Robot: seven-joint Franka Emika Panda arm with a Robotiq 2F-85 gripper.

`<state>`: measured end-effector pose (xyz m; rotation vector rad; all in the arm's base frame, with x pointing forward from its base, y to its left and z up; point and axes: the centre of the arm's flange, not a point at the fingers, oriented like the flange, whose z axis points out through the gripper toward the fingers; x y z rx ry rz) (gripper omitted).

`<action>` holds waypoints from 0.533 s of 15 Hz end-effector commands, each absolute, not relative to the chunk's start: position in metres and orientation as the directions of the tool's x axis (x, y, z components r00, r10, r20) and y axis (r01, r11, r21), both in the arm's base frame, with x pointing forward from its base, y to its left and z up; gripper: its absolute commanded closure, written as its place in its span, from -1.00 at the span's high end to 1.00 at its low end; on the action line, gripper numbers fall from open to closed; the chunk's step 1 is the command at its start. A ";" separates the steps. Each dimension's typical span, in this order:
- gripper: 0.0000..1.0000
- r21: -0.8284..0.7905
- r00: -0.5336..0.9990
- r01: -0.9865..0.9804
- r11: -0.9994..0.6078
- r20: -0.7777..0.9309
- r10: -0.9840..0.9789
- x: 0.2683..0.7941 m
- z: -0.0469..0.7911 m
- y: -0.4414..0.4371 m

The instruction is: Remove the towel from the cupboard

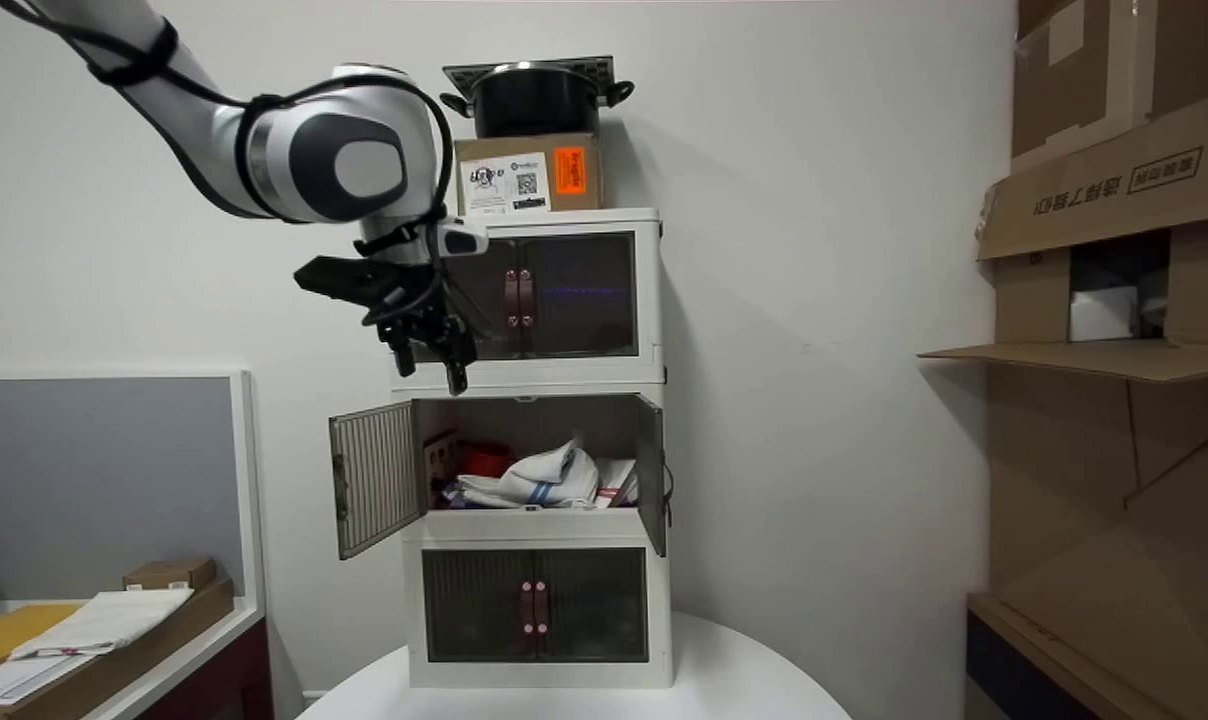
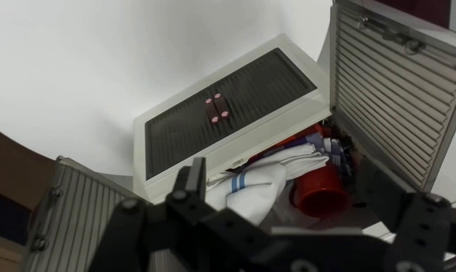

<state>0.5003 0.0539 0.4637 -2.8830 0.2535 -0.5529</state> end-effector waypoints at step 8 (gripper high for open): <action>1.00 -0.338 0.906 -0.220 -0.915 0.277 -0.320 0.559 0.411 0.068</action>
